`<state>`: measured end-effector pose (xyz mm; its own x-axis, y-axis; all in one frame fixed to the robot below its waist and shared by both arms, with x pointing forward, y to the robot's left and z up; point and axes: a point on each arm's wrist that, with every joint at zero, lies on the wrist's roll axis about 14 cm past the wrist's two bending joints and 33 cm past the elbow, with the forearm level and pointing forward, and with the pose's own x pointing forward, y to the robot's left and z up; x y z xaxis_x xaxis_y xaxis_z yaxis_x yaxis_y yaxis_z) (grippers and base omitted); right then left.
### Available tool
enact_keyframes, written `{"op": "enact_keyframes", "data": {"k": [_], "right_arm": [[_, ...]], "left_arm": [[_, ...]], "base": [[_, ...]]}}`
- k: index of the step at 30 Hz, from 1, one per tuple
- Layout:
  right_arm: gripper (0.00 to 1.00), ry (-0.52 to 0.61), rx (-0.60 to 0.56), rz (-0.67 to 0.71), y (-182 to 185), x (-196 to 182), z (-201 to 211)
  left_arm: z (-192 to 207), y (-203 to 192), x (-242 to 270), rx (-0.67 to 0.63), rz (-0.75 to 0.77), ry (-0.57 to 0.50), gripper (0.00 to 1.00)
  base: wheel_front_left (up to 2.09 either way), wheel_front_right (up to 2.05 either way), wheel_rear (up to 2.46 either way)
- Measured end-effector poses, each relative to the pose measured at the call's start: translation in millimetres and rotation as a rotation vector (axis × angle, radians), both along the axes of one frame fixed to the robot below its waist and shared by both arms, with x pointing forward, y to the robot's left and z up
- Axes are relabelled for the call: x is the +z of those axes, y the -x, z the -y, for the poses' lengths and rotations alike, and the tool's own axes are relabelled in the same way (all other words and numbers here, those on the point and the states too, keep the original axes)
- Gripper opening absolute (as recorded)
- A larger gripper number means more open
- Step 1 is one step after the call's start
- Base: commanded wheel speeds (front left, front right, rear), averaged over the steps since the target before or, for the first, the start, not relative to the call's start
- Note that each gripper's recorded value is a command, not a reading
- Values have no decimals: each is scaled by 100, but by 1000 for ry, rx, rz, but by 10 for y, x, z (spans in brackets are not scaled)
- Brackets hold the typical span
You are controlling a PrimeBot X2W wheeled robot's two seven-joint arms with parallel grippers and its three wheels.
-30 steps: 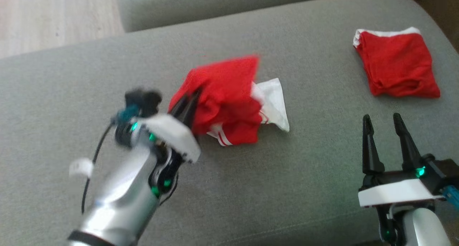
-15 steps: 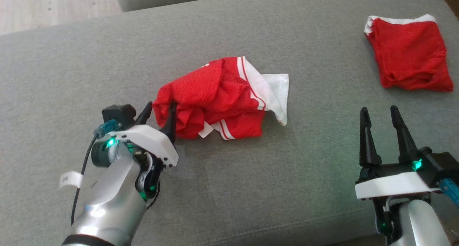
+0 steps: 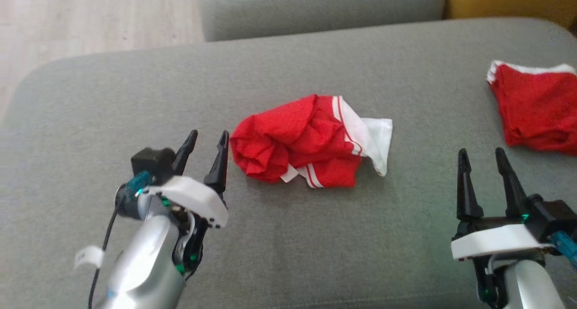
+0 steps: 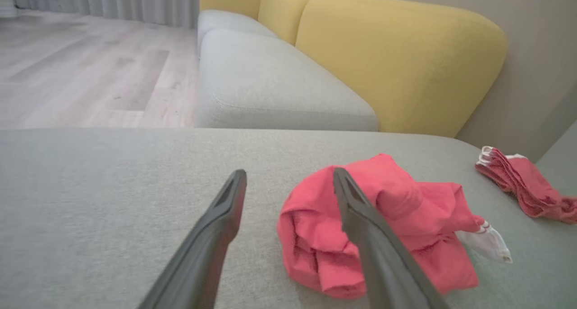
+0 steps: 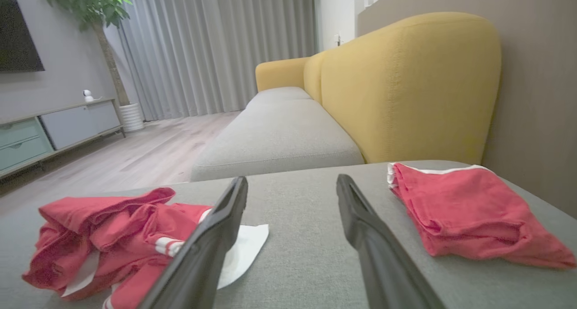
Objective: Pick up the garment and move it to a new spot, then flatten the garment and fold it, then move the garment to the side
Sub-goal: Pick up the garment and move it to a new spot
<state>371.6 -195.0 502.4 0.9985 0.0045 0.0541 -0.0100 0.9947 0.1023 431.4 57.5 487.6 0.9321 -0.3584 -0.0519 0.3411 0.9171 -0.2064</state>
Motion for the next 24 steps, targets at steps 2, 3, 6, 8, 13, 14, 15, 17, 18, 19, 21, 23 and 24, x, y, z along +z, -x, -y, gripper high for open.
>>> {"op": "enact_keyframes", "data": {"k": [2, 3, 6, 8, 13, 14, 15, 17, 18, 19, 21, 23, 24], "right_arm": [[100, -2, 19, 8, -11, 26, -63], [100, -2, 28, 11, -14, 38, -94], [100, -4, 63, 1, 5, 1, -212], [100, -4, 87, -10, 32, -50, -293], [100, -1, 138, 4, 30, -19, -463], [100, -1, 144, 7, 23, -8, -483], [100, 0, 150, 9, 20, -3, -502], [100, -6, 157, 3, 30, -21, -528], [100, -13, 159, -3, 43, -42, -534], [100, -20, 160, -8, 52, -58, -540], [100, -29, 169, -16, 62, -83, -571], [100, -29, 175, -23, 70, -105, -590], [100, -29, 175, -23, 70, -105, -590]], "left_arm": [[-110, 78, 76, 36, 28, 6, 100], [-157, 131, 97, 48, 39, 7, 100], [-317, 316, 74, 96, 42, 14, 100], [-462, 438, 27, 148, 33, 20, 100], [-771, 689, 1, 259, 37, 38, 100], [-809, 730, 1, 273, 38, 41, 100], [-841, 765, -2, 287, 39, 44, 100], [-896, 822, -5, 311, 41, 49, 100], [-908, 845, -2, 316, 44, 46, 100], [-917, 861, -1, 320, 47, 42, 100], [-936, 883, -10, 334, 44, 48, 100], [-929, 883, -18, 331, 44, 37, 100], [-929, 883, -18, 331, 44, 37, 100]], "base": [[0, 0, 0], [0, 0, 0], [0, 0, 0], [0, 0, 0], [0, 0, 0], [0, 0, 0], [0, 0, 0], [0, 0, 0], [0, 0, 0], [0, 0, 0], [0, 0, 0], [0, 0, 0], [0, 0, 0]]}}
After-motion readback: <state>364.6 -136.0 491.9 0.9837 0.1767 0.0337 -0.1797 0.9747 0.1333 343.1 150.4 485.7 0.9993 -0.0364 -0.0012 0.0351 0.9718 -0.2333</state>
